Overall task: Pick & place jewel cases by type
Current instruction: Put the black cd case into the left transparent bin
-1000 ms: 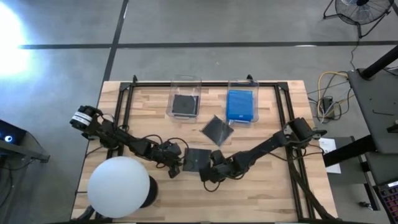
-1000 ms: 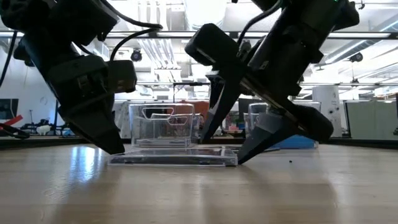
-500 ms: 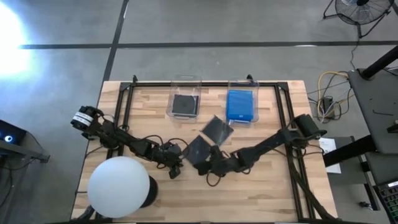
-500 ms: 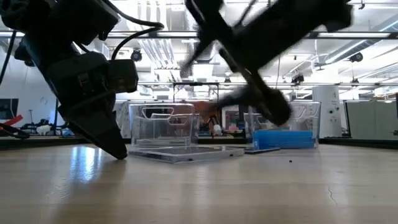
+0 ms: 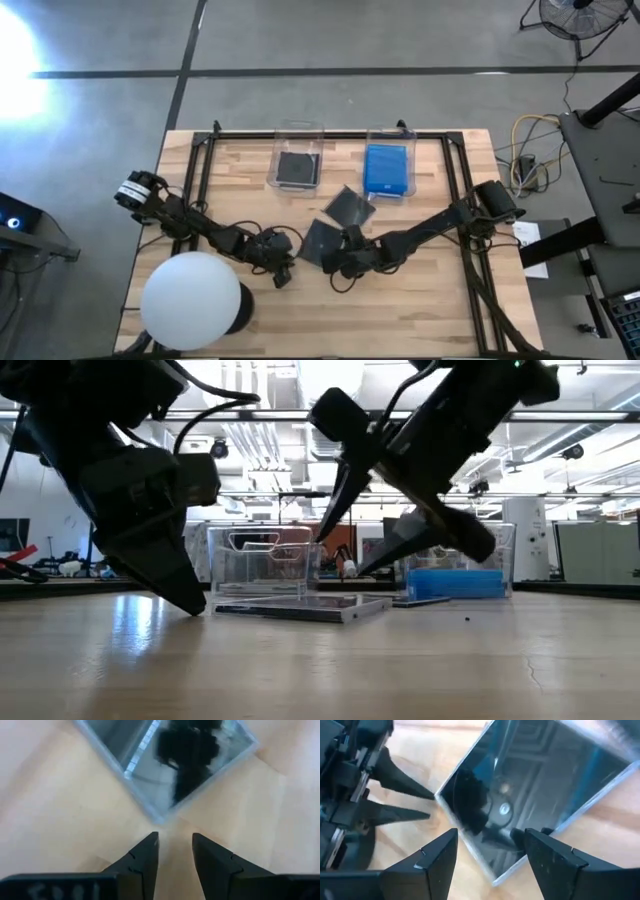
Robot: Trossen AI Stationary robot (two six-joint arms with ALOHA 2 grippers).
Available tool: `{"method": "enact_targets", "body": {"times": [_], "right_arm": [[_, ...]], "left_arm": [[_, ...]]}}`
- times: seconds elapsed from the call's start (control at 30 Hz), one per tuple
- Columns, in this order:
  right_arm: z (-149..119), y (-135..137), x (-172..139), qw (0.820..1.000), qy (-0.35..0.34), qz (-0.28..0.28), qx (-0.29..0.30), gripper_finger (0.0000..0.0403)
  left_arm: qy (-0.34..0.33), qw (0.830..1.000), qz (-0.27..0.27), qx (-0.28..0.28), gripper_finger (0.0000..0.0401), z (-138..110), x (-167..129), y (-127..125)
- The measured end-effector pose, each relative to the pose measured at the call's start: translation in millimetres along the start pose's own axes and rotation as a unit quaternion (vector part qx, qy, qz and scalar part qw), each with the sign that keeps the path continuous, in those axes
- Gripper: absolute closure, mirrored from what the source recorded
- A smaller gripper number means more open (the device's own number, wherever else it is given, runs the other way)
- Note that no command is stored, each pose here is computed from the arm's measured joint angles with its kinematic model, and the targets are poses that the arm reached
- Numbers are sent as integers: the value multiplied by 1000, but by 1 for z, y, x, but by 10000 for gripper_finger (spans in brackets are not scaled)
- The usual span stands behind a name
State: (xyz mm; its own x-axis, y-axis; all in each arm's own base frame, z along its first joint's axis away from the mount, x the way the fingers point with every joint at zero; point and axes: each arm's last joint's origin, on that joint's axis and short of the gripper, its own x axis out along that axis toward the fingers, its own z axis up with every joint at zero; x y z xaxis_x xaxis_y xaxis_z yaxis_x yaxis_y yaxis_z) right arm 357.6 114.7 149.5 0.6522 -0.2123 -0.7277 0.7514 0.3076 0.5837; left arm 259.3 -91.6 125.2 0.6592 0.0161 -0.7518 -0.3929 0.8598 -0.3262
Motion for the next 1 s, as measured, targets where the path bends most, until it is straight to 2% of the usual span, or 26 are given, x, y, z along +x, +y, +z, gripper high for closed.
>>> {"method": "enact_targets", "body": {"times": [0.07,0.13,0.27,0.43,0.57,0.73,0.87,1.0], "right_arm": [[2,0,0,1000,-7,-2,-6,179],[2,-1,1,1000,-1,0,-6,179],[-6,-5,15,1000,11,3,-4,179],[-20,2,27,997,60,45,5,179],[-27,12,39,992,78,101,13,179],[-32,27,51,973,130,188,-11,179],[-30,26,48,974,126,186,-28,179],[-21,29,31,979,89,175,-60,179]], "left_arm": [[-25,999,23,7,295,4,-4,2],[-41,999,23,5,295,9,-4,1],[-45,998,52,-8,295,9,-3,7],[-61,997,44,-29,295,14,-2,6],[-45,997,59,-22,295,10,1,9],[-44,995,89,-16,295,9,-1,14],[-59,993,100,-16,295,11,-5,15],[-110,985,133,-16,295,20,-16,14]]}}
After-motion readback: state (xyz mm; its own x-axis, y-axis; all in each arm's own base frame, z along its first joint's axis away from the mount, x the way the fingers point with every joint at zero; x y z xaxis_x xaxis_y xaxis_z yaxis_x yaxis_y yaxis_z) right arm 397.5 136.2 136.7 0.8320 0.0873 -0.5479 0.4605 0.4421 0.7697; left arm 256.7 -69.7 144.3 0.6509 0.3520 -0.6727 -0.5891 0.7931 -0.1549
